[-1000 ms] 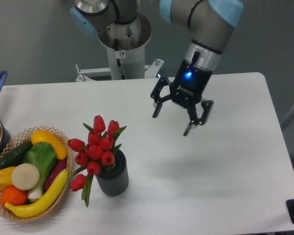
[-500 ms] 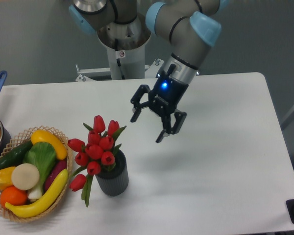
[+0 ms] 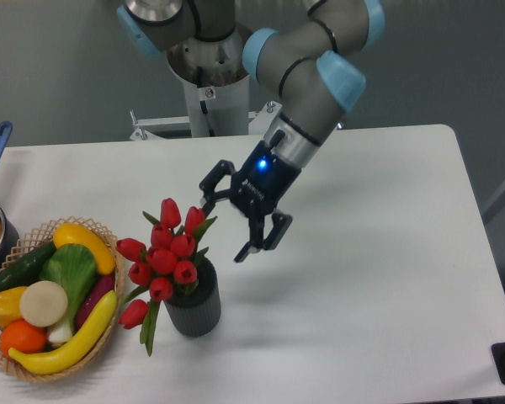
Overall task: Pick up the flowers from the vase
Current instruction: 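Move the open gripper down toward the red tulips in the black vase, then lower the gripper around the tulip stems and close it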
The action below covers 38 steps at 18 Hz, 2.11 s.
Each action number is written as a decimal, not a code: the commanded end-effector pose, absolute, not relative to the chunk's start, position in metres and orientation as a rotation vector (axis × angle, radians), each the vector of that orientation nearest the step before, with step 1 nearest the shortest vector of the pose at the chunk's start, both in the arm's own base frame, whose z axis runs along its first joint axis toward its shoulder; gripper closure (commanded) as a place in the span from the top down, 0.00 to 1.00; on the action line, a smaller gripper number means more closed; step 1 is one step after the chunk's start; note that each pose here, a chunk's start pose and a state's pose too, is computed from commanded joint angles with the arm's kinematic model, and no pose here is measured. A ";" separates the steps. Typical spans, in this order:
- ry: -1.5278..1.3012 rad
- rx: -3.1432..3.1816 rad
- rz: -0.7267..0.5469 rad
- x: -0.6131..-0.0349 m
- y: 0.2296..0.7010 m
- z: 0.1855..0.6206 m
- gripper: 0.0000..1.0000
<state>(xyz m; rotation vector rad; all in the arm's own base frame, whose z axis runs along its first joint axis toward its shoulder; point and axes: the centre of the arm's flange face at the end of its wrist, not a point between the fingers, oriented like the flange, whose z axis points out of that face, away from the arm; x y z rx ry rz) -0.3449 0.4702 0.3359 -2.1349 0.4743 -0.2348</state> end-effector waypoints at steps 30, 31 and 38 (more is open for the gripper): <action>0.446 -2.128 -0.317 -0.335 0.511 0.326 1.00; 0.449 -2.130 -0.319 -0.336 0.512 0.322 0.99; 0.458 -2.128 -0.309 -0.336 0.512 0.323 0.56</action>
